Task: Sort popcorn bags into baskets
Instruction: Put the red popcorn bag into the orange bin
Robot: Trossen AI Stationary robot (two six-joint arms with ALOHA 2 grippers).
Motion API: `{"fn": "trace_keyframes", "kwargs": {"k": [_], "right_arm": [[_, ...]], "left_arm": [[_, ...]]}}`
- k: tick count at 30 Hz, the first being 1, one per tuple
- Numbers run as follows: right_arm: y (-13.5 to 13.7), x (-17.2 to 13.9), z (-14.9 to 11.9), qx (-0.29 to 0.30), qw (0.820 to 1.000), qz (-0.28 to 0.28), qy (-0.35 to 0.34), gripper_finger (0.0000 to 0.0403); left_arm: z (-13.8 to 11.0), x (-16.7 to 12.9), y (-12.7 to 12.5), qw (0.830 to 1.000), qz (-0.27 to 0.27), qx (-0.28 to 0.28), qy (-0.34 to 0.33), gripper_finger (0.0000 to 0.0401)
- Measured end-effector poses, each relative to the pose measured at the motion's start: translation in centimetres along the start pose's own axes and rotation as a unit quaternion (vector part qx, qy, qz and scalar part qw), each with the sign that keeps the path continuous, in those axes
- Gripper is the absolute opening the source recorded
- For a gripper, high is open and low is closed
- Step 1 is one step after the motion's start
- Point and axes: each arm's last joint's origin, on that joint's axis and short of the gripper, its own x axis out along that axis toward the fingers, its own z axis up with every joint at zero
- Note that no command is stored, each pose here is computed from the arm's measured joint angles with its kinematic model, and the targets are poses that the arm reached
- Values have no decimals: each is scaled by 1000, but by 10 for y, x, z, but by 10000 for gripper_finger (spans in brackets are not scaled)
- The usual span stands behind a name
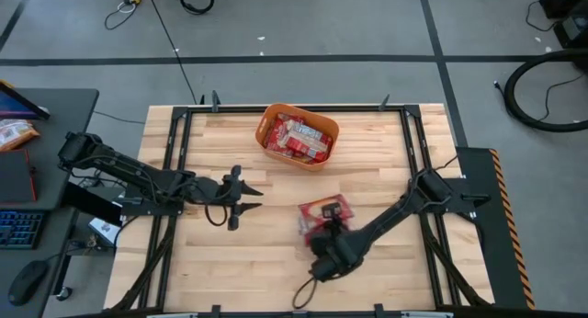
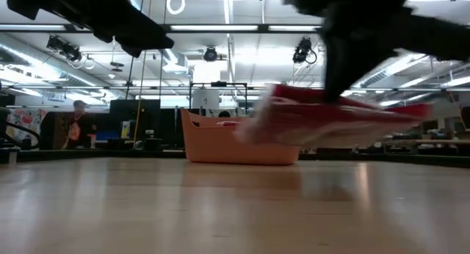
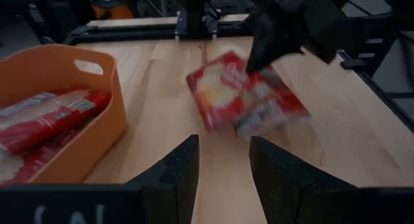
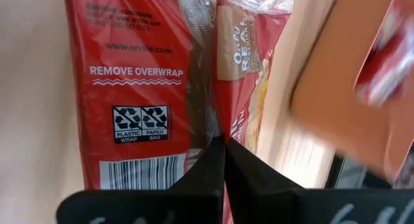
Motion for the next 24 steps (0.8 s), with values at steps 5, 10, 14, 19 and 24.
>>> {"fn": "trace_keyframes", "kwargs": {"k": [5, 10, 14, 19, 24], "right_arm": [[-14, 15, 25, -30, 997, 25, -61, 11], [-19, 39, 31, -50, 994, 76, -63, 13], [-22, 57, 26, -30, 993, 110, -33, 20], [-26, 57, 27, -30, 989, 141, -22, 61], [-30, 42, 39, -16, 987, 143, -67, 122]], "left_arm": [[1, 0, 0, 1000, 1, 6, -5, 141], [1, 0, 0, 1000, 1, 6, -4, 141], [0, 0, 0, 1000, 2, 6, -2, 141], [0, 0, 0, 1000, 2, 7, -1, 141], [0, 0, 0, 1000, 2, 7, -1, 141]]}}
